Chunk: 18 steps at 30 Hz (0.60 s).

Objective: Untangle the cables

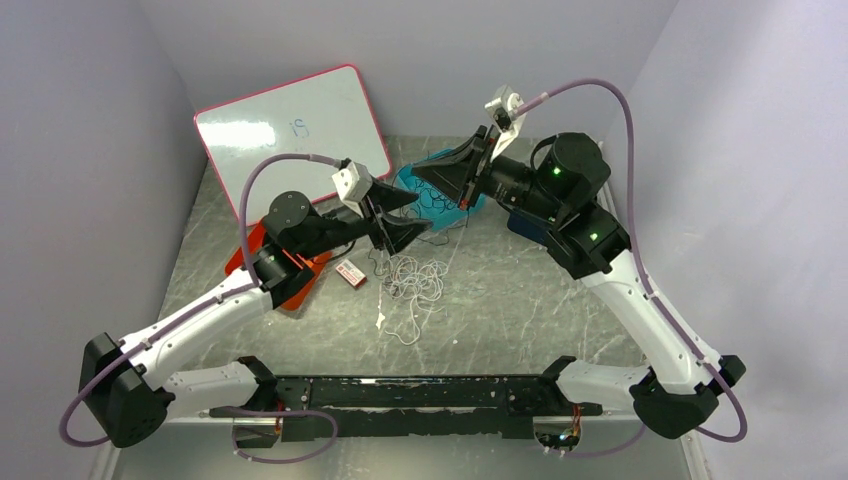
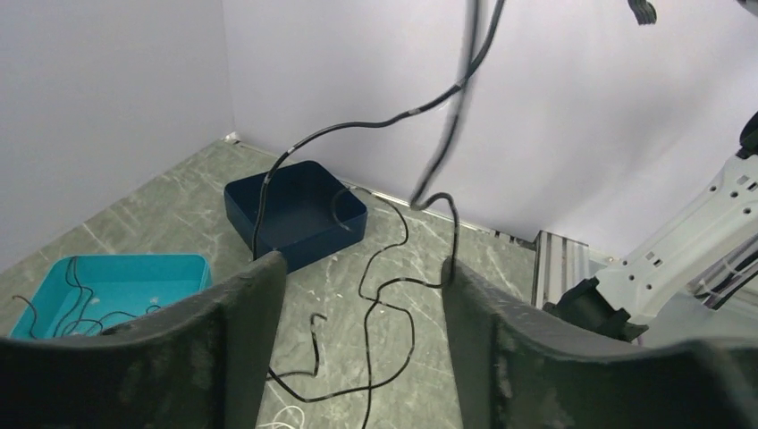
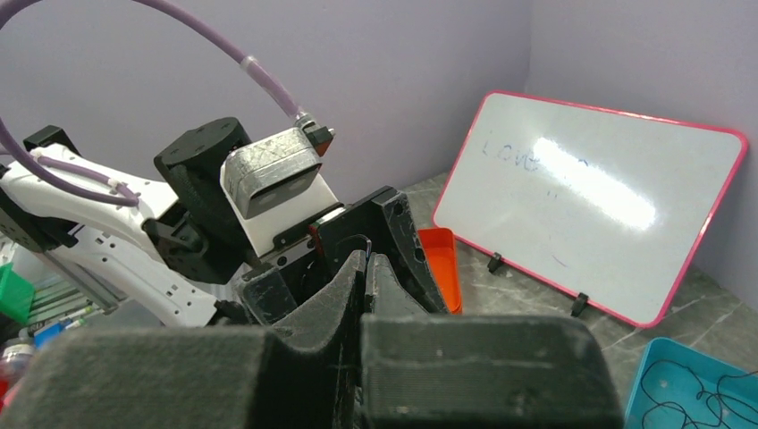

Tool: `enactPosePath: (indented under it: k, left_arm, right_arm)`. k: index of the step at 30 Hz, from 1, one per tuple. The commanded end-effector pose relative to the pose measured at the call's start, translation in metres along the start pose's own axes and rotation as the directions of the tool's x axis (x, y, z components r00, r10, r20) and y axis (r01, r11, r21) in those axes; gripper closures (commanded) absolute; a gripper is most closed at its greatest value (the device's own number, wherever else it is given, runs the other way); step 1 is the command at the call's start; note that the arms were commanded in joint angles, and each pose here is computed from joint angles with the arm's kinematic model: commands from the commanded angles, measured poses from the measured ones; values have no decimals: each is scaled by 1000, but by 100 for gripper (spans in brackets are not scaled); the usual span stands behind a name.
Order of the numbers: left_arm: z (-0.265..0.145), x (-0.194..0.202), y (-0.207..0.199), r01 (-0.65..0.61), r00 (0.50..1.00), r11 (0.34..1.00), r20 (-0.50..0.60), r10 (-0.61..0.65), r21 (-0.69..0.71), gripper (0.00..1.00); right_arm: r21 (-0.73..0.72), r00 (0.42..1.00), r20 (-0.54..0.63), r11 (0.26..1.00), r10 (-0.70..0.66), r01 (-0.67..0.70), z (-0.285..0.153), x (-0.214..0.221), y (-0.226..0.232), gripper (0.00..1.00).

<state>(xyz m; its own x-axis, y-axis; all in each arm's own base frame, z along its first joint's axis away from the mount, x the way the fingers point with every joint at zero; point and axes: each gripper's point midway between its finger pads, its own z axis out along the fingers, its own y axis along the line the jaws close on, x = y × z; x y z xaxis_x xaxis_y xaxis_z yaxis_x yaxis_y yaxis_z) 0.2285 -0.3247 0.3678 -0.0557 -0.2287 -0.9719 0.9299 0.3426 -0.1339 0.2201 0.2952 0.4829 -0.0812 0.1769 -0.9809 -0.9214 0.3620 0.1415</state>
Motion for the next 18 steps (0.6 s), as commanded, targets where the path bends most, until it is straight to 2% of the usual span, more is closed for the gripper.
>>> enactPosePath:
  k: [1, 3, 8, 14, 18]
  left_arm:
    - [4, -22, 1, -16, 998, 1000, 64, 17, -20, 37]
    - [2, -23, 4, -12, 998, 999, 67, 14, -40, 50]
    - [-2, -24, 6, -13, 997, 998, 69, 17, -66, 64]
    - [-5, -25, 9, -17, 998, 996, 62, 23, -88, 92]
    - [-10, -24, 11, -19, 998, 993, 51, 25, -113, 93]
  right_arm:
    - [-2, 1000, 13, 1000, -3, 3, -2, -2, 3, 100]
    - [-1, 1000, 10, 1000, -2, 2, -2, -1, 2, 100]
    - [-1, 1000, 11, 1000, 2, -2, -2, 3, 1, 100]
    - [17, 1000, 3, 1000, -2, 2, -3, 8, -3, 100]
    - [47, 1000, 2, 999, -8, 8, -4, 11, -8, 99]
